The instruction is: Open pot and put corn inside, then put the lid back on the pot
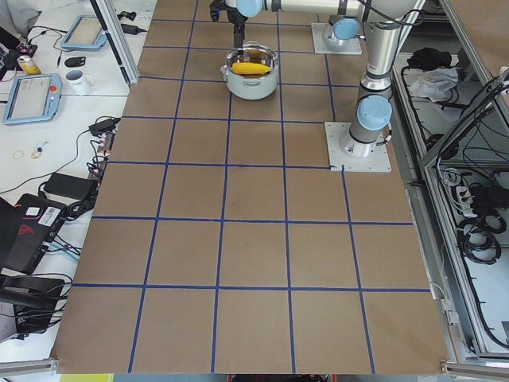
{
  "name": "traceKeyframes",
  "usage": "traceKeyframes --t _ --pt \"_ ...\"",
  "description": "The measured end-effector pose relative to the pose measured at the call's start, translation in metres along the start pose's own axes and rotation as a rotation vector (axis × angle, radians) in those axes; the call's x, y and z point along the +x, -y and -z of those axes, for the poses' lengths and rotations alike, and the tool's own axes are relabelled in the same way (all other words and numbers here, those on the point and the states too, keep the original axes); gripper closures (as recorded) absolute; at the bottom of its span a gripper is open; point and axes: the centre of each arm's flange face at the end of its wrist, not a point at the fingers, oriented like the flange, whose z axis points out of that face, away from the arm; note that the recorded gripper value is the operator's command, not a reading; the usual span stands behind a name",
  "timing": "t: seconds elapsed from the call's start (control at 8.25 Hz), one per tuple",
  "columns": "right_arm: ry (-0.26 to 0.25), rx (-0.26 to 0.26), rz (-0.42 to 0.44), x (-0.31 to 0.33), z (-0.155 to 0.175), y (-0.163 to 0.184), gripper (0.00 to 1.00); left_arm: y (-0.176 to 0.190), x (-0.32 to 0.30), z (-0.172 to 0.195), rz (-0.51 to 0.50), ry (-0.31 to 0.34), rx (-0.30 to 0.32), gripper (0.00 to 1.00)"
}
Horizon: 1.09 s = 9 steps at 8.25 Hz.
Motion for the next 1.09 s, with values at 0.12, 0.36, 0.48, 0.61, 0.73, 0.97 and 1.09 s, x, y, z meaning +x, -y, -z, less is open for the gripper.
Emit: traceKeyframes --t 0.12,0.36,0.48,0.61,0.73,0.97,1.09 --pt "-0.003 0.001 -0.006 -0.033 -0.006 0.003 1.0 0.015 -0.036 0.021 0.006 0.021 0.016 0.0" --pt "-0.008 0.012 -0.01 -0.111 -0.023 0.006 1.0 0.024 -0.081 0.053 0.021 0.031 0.055 0.0" --pt "-0.01 0.021 -0.001 -0.15 -0.034 0.006 1.0 0.019 -0.089 0.067 0.028 0.031 0.079 0.0" --pt "-0.01 0.026 -0.003 -0.185 -0.048 0.004 1.0 0.013 -0.095 0.078 0.033 0.031 0.1 0.0" --pt "-0.003 0.03 -0.012 -0.213 -0.064 0.003 1.0 0.006 -0.101 0.089 0.043 0.03 0.123 0.0" --pt "0.039 0.025 -0.041 -0.252 -0.094 0.003 1.0 0.0 -0.128 0.102 0.092 0.026 0.153 0.0" --pt "0.047 0.017 -0.043 -0.27 -0.105 -0.001 1.0 -0.005 -0.136 0.107 0.107 0.025 0.165 0.0"
